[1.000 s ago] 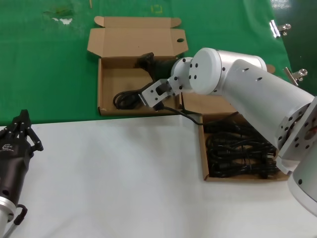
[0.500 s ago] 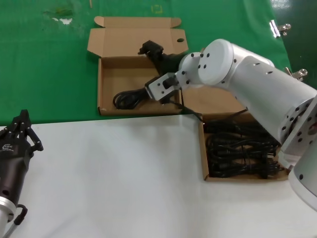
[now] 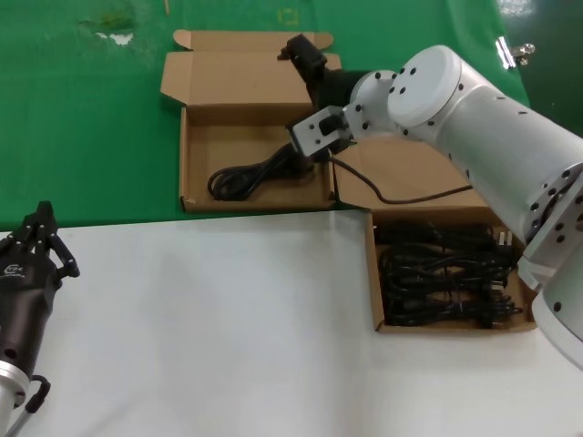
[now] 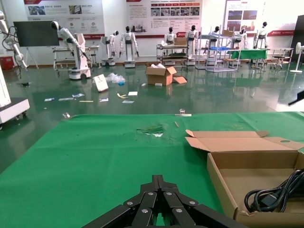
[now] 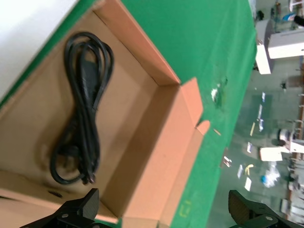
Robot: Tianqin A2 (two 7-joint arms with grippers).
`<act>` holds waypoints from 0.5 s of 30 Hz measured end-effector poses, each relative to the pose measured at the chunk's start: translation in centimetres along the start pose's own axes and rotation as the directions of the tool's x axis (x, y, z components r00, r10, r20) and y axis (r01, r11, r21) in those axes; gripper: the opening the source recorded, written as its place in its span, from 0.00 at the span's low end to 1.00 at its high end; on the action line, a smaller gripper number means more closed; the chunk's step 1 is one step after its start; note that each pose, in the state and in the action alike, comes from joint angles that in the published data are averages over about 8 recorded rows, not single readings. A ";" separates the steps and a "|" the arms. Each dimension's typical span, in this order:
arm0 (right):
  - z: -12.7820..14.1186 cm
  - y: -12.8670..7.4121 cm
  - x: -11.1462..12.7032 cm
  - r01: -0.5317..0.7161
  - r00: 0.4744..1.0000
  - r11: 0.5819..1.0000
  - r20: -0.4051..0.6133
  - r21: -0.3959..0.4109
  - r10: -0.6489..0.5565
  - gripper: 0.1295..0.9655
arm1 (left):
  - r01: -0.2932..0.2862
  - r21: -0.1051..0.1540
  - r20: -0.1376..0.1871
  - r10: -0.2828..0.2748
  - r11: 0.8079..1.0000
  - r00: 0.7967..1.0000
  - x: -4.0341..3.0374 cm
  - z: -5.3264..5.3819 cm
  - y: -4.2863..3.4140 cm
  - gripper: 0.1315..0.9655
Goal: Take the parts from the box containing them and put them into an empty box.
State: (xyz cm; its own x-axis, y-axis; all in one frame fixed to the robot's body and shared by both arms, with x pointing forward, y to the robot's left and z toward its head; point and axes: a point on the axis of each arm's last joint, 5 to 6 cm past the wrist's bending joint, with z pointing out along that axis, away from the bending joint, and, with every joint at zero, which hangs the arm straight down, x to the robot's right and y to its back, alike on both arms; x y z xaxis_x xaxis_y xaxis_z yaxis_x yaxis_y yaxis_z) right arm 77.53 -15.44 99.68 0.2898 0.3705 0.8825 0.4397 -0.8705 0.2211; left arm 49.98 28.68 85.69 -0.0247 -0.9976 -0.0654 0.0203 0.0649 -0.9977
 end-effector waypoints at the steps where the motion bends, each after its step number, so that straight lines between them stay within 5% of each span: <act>1: -0.1 0.2 0.1 -0.001 1.000 1.000 -0.007 -0.006 0.001 0.93 | 0.000 0.000 0.000 0.000 1.000 1.000 0.00 0.0 0.00 0.01; 15: -0.7 2.0 1.6 -0.037 0.997 0.997 -0.077 -0.065 0.032 1.00 | 0.000 0.000 0.000 0.000 1.000 1.000 0.00 0.0 0.00 0.01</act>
State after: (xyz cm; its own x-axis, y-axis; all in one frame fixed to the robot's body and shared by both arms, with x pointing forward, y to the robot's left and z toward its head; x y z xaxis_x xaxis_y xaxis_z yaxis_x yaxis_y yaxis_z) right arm 78.24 -16.88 101.83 0.2379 0.3161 0.9184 0.3727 -0.9029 0.2143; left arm 49.98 28.68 85.69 -0.0247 -0.9976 -0.0654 0.0203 0.0649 -0.9977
